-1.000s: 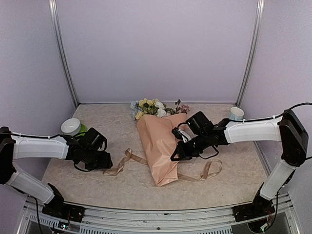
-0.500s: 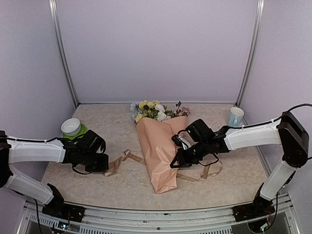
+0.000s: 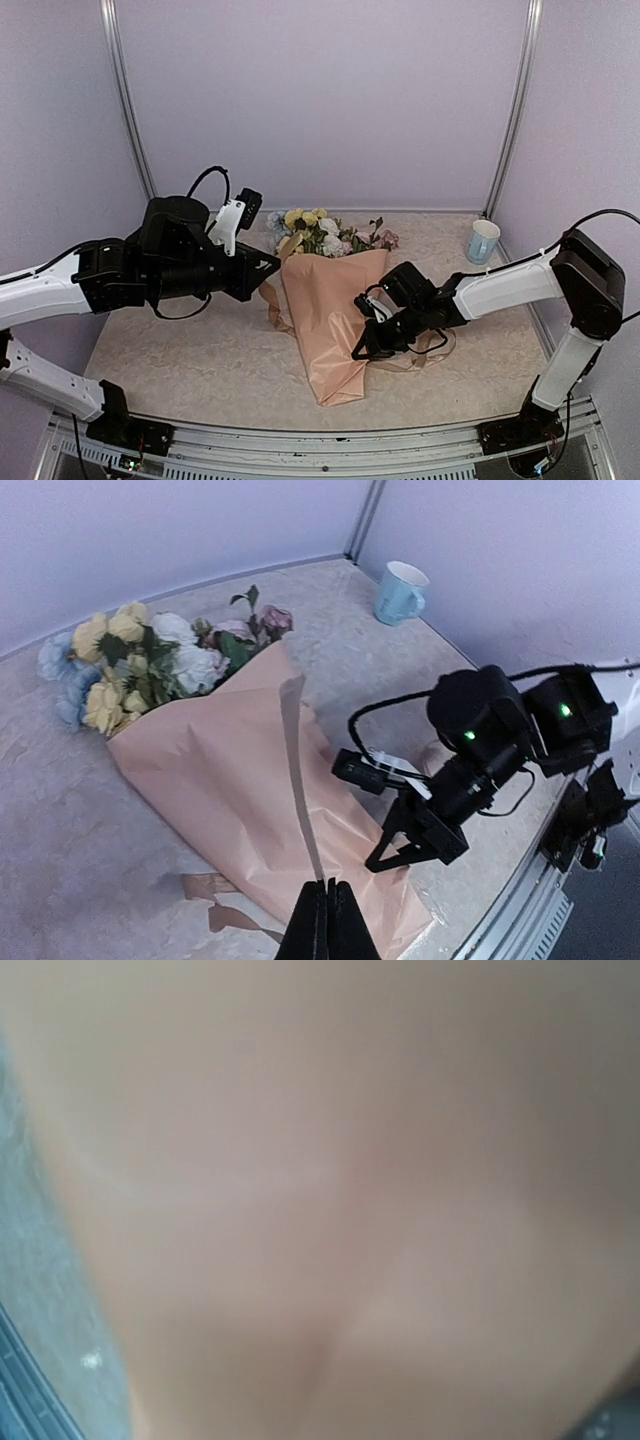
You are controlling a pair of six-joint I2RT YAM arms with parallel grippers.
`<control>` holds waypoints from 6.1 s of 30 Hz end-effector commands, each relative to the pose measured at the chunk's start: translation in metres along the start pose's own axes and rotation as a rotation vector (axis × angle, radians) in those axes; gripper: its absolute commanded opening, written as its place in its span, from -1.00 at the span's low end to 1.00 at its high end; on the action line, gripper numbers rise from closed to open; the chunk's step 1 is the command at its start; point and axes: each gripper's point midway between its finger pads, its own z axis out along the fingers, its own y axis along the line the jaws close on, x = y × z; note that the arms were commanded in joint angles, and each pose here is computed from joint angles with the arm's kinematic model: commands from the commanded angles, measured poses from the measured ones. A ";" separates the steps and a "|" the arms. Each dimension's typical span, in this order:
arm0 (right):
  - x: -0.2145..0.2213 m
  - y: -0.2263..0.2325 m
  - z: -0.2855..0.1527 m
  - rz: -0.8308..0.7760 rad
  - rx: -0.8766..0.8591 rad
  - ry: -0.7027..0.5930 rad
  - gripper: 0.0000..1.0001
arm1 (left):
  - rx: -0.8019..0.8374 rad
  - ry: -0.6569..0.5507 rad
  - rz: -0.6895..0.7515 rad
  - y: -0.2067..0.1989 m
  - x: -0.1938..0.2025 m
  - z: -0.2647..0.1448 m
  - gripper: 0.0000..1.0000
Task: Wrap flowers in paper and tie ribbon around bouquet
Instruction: Pick up the left side of the ribbon at the center of the board, then place the left side of the ribbon on the folded bouquet, then pick up the right side of the ribbon from the center of the board, then place the right side of the ribbon on the folded bouquet, then adjust the folded bouquet at the center of the board.
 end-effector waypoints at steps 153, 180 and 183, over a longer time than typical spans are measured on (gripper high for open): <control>-0.142 -0.051 -0.023 -0.146 0.135 -0.195 -1.00 | 0.234 0.335 -0.155 0.009 0.146 0.218 -1.00; -0.139 -0.029 -0.022 -0.214 0.056 -0.193 -1.00 | 0.461 0.083 -0.384 0.054 0.097 0.206 -1.00; -0.148 -0.017 -0.037 -0.222 0.048 -0.237 -1.00 | 0.485 0.067 -0.407 0.051 0.106 0.209 -1.00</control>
